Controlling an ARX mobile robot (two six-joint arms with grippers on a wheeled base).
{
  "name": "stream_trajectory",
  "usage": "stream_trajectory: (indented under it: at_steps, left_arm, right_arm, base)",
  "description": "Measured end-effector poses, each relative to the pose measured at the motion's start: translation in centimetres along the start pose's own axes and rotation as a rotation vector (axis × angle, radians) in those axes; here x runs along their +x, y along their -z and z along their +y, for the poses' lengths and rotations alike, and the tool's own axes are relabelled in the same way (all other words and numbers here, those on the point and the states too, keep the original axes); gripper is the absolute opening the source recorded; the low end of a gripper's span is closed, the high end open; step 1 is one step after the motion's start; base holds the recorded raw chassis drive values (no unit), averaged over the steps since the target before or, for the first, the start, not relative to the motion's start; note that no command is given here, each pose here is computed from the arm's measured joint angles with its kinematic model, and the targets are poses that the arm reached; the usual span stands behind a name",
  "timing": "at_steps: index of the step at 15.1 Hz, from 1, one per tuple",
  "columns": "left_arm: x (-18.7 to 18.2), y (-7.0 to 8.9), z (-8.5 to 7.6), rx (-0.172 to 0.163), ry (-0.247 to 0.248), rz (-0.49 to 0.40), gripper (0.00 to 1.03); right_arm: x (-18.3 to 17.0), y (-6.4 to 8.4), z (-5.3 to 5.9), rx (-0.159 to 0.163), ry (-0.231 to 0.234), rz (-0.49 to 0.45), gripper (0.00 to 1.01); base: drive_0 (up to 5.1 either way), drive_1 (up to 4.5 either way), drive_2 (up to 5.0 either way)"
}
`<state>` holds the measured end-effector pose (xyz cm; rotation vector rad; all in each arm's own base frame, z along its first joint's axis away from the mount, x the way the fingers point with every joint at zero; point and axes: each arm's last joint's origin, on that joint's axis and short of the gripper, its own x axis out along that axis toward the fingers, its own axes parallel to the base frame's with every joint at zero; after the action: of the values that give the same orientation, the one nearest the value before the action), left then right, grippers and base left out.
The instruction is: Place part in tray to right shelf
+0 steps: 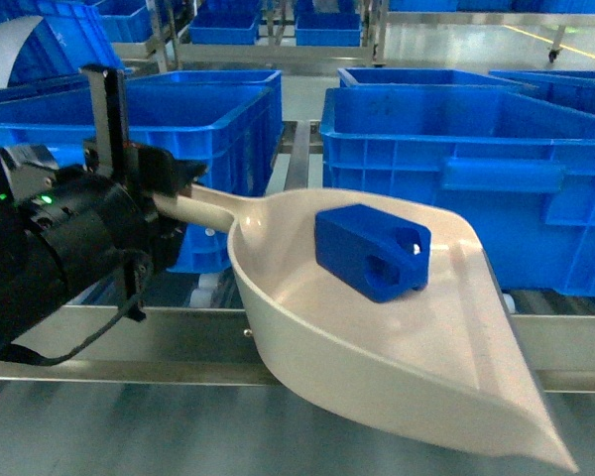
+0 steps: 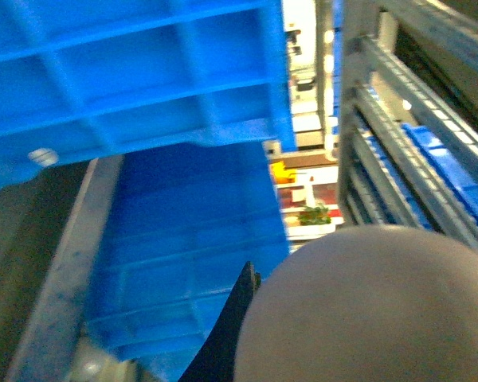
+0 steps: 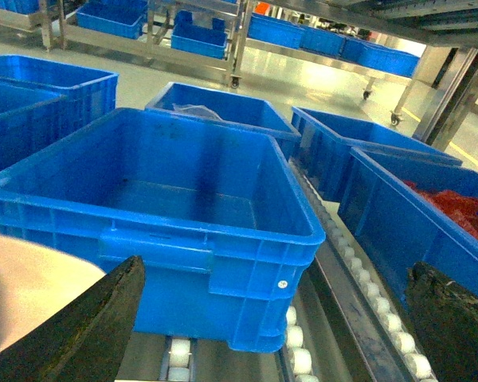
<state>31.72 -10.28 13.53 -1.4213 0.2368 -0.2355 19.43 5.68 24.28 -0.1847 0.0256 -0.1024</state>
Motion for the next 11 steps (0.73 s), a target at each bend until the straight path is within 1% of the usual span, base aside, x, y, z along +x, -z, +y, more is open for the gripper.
stream_trajectory:
  at_steps: [1,2,3,4,5,6,7,8,9,10,11]
  left_arm:
    - [-0.2,-0.2,-1.9,0.023,0.089,-0.006,0.12]
    - [-0.5,-0.3,-3.0,0.03,0.131,-0.004,0.12]
    - [-0.7,-0.1,-3.2,0.031,0.136,0.007,0.12]
    - [-1.6,-0.1,-2.6,0.04,0.101,0.018,0.12]
    - [-2.6,-0.3,-2.4,0.05,0.08,0.011,0.12]
    - [-3.7,-1.0,-3.3,0.059,0.09,-0.015,0.12]
    - [-4.6,-1.9,-4.8,0.065,0.129,-0.061,0.12]
    - [-5.2,-2.5,-6.1,0.078,0.149,-0.093,0.12]
    - [-6.3,-3.0,-7.0,0.098,0.136,-0.142,0.12]
    - [-7.1,-3.4,-8.0,0.126,0.129,-0.178,0.12]
    - [-7.4,-4.1,-9.0,0.133,0.108,-0.229,0.12]
  right_arm:
    - [0.0,0.0,0.0,0.0,0.0,0.0,0.98]
    - [0.0,0.0,0.0,0.0,0.0,0.0,0.98]
    - [0.0,0.0,0.0,0.0,0.0,0.0,0.98]
    - [0.0,0.0,0.0,0.0,0.0,0.0,0.98]
    - [0.0,0.0,0.0,0.0,0.0,0.0,0.98]
    - [0.0,0.0,0.0,0.0,0.0,0.0,0.98]
    - [0.0,0.0,0.0,0.0,0.0,0.0,0.98]
    - [0.0,0.0,0.0,0.0,0.0,0.0,0.98]
    - [0.0,0.0,0.0,0.0,0.0,0.0,0.98]
    - [0.0,0.0,0.0,0.0,0.0,0.0,0.98]
    - [0.0,0.0,0.0,0.0,0.0,0.0,0.98]
  base:
    - [0.0,0.0,0.0]
    - [0.0,0.0,0.0]
    - [0.0,0.0,0.0]
    - [0.0,0.0,0.0]
    - [0.0,0.0,0.0]
    - [0.0,0.0,0.0]
    - [0.0,0.0,0.0]
    - [0.0,0.0,0.0]
    - [0.0,0.0,0.0]
    - [0.0,0.0,0.0]
    - [0.0,0.0,0.0]
